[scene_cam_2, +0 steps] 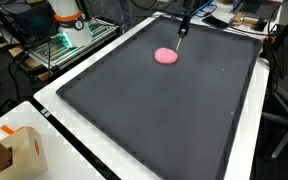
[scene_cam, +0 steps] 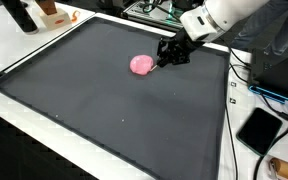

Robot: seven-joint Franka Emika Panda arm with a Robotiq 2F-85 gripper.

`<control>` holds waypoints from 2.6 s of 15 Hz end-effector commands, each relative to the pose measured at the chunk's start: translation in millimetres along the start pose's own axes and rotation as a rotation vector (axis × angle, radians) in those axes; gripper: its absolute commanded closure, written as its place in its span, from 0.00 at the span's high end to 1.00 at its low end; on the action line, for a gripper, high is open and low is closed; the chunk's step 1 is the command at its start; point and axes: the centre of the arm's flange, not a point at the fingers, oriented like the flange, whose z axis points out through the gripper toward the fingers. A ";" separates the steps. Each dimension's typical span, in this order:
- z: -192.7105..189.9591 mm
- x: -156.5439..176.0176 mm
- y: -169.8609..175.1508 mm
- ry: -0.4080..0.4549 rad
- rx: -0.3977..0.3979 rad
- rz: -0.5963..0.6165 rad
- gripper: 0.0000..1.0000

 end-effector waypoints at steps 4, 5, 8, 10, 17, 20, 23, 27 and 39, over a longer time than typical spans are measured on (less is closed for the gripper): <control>-9.2 -41.2 7.8 -0.007 -0.026 0.055 0.03; -11.4 -44.7 10.7 -0.007 -0.026 0.061 0.03; -16.7 -53.8 20.2 -0.017 -0.008 0.070 0.03; -19.1 -59.5 28.5 -0.027 0.009 0.079 0.03; -23.8 -71.2 64.5 -0.074 0.095 0.053 0.03; -29.4 -74.5 84.1 -0.087 0.152 0.011 0.03; -37.0 -77.0 108.1 -0.087 0.206 -0.036 0.03; -52.1 -79.1 142.2 -0.073 0.294 -0.100 0.03; -111.4 -97.2 220.0 -0.001 0.498 -0.253 0.03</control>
